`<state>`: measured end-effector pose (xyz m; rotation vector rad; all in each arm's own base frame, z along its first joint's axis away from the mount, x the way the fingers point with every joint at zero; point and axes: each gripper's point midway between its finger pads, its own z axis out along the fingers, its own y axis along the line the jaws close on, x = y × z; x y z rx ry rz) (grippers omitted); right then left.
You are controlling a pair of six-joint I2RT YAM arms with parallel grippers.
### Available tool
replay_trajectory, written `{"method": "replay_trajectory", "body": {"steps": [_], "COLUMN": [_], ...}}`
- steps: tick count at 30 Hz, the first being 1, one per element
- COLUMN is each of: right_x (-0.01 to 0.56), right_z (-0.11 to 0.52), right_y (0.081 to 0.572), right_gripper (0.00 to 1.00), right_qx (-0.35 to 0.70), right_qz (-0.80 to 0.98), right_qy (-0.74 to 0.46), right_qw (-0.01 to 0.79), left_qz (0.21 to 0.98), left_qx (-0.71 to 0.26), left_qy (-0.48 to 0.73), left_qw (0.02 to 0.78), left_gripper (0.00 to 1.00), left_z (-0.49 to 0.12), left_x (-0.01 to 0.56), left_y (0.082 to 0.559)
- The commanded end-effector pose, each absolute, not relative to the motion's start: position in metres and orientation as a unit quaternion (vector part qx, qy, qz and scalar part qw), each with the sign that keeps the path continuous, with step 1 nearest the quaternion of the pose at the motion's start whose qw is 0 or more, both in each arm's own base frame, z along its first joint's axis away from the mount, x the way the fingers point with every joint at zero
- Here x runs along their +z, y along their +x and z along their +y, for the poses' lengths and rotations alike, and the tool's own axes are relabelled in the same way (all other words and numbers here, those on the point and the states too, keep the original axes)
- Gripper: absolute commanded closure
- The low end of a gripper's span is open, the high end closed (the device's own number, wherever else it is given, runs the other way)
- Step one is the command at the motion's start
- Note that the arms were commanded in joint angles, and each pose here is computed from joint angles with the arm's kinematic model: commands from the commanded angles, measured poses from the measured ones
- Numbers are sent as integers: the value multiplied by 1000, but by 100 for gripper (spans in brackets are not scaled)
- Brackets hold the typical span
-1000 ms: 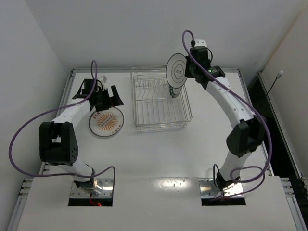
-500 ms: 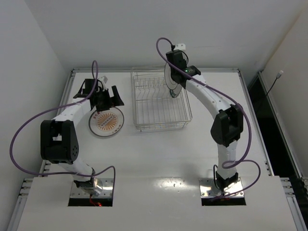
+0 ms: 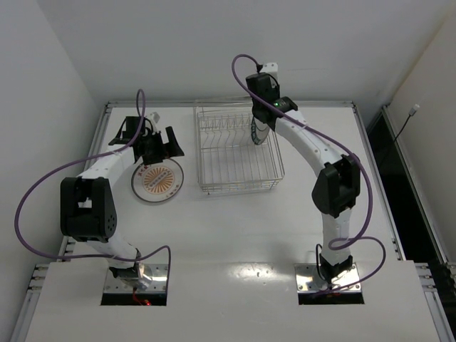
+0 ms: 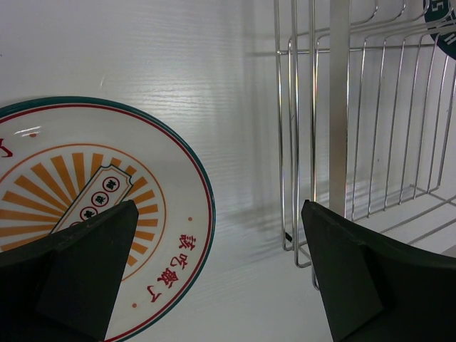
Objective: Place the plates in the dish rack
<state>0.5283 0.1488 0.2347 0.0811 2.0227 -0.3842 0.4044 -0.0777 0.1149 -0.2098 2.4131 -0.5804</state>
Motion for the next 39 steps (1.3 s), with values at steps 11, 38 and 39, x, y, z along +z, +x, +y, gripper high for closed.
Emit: {"method": "replay_trajectory", "body": {"steps": [11, 38, 39], "right_x": [219, 292, 309], "right_z": [171, 195, 191], "right_y": [536, 461, 451], "right_gripper": [100, 18, 18], "right_qx": [-133, -17, -2], "right_qz": [850, 847, 840], "right_qy": [25, -56, -56], "right_qw": [510, 528, 540], "left_qz": [910, 889, 889], "left_qx": [-229, -20, -20], "left_qy": [-74, -179, -179], "left_qw": [337, 421, 421], "left_gripper": [1, 1, 1], "left_z": [-77, 6, 6], "left_x": [128, 161, 161], "left_y": [416, 405, 405]}}
